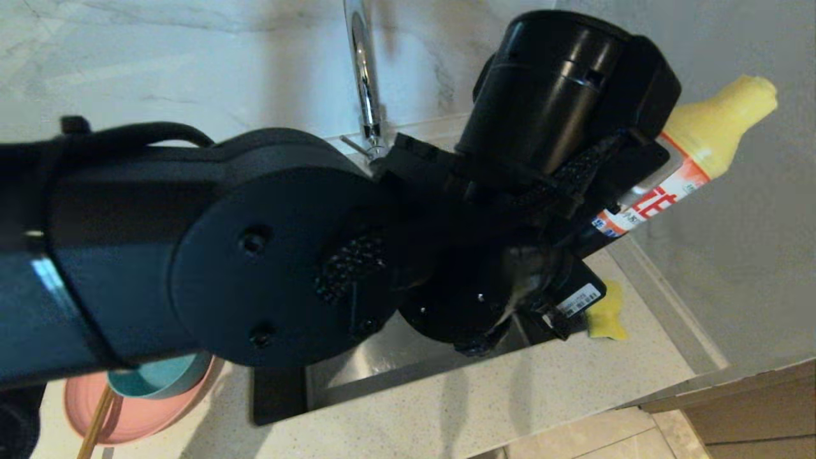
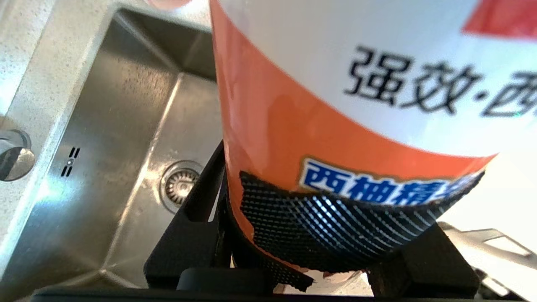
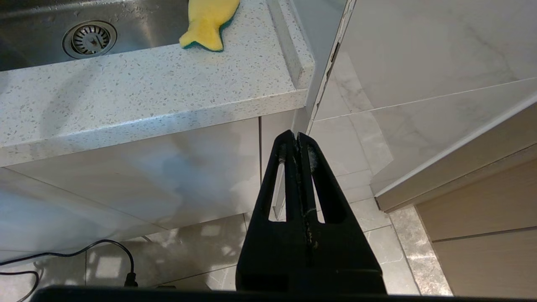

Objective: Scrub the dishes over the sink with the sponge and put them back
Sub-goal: Squeeze it onto the sponge

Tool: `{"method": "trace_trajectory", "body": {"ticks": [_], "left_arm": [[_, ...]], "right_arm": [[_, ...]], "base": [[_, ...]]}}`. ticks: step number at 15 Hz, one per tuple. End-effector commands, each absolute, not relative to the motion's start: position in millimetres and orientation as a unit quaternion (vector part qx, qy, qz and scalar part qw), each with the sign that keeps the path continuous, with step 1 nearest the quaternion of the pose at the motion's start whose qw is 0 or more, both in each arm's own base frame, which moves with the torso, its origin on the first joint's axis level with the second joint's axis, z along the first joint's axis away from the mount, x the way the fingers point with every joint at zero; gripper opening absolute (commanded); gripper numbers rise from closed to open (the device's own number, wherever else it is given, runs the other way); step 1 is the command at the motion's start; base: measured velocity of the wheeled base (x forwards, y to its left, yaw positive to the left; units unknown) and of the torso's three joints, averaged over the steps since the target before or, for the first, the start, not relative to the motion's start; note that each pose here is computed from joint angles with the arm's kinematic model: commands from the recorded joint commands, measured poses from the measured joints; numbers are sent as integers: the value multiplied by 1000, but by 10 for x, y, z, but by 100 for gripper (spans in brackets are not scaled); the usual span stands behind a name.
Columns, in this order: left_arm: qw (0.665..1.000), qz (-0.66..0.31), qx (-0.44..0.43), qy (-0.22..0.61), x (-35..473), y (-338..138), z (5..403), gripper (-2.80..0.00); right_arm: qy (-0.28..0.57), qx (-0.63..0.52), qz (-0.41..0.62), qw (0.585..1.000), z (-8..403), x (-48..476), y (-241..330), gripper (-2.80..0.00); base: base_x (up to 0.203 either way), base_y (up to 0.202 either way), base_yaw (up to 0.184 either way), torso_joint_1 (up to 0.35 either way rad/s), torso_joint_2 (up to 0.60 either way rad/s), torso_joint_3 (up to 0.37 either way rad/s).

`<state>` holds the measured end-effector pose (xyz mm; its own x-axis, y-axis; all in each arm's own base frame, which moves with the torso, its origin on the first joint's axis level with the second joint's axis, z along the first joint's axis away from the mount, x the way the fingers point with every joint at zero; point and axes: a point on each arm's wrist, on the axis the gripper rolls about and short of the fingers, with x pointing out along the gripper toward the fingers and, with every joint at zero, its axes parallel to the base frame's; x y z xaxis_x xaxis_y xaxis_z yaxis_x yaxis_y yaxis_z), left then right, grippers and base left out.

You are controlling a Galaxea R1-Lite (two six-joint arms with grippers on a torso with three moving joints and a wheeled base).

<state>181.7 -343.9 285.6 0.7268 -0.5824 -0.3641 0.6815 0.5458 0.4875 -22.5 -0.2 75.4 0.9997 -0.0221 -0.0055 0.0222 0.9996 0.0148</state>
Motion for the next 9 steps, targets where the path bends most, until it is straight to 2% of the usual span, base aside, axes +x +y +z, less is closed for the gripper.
{"method": "trace_trajectory", "body": {"ticks": [1,9], "left_arm": [[865,-351,346,89,1817,-3589,2661,-280],[845,-306,428,98,1775,-3730,2360,-280]], "right_arm": [[3,8,-12,1000,750,-225,-2,-280],[2,8,-12,1000,754,-226,-2,-280]], "base": [[0,0,0,0,0,0],[0,0,0,0,0,0]]}}
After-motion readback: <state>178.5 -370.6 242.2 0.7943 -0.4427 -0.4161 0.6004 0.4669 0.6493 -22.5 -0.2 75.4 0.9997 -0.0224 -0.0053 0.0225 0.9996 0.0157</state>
